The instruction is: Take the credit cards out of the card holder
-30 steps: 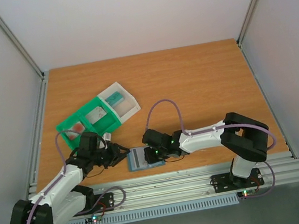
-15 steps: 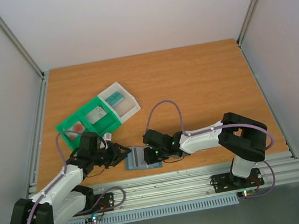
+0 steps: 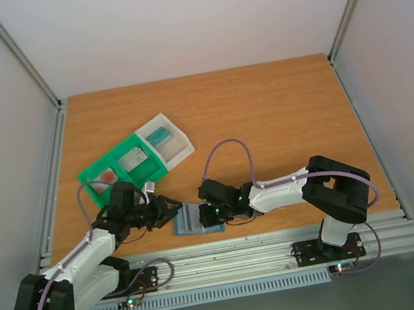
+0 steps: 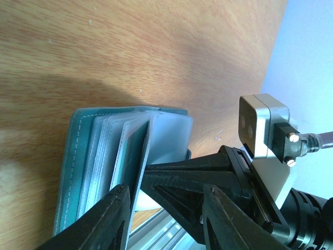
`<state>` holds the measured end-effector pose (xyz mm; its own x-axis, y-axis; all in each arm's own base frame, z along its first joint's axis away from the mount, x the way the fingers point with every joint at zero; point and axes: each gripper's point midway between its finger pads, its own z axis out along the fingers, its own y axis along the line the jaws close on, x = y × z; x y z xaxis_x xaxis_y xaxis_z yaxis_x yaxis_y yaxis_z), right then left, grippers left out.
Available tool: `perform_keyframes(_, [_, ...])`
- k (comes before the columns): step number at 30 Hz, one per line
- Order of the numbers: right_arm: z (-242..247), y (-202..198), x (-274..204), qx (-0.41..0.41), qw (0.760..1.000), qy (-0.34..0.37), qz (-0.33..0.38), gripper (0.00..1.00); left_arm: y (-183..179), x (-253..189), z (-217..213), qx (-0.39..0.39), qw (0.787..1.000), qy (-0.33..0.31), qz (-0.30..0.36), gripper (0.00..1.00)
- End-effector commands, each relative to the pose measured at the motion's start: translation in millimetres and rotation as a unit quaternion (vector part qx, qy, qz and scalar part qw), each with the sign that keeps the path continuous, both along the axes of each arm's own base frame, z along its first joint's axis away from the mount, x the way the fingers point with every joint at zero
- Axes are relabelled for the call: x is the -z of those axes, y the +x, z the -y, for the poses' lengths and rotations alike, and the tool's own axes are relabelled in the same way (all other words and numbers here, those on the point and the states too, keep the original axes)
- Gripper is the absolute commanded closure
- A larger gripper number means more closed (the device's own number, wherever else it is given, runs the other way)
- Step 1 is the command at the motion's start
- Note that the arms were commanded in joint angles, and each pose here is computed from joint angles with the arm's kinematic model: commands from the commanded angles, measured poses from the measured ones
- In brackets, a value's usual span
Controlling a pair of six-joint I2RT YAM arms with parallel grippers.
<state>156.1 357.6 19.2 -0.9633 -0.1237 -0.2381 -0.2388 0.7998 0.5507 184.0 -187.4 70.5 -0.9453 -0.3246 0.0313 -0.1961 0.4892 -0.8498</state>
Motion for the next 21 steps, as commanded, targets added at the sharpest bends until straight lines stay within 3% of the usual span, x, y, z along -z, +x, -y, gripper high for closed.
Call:
perform_keyframes(1, [12,-3,17,0.008,1.0,-0.025,-0.014,0.97,6,-6,5,0.002,1.0,-0.017,0.021,0.61])
perform_keyframes(21, [14,-3,18,0.009,0.999,-0.027,-0.015,0.97,7,11,16,0.015,1.0,-0.023,0.001,0.63])
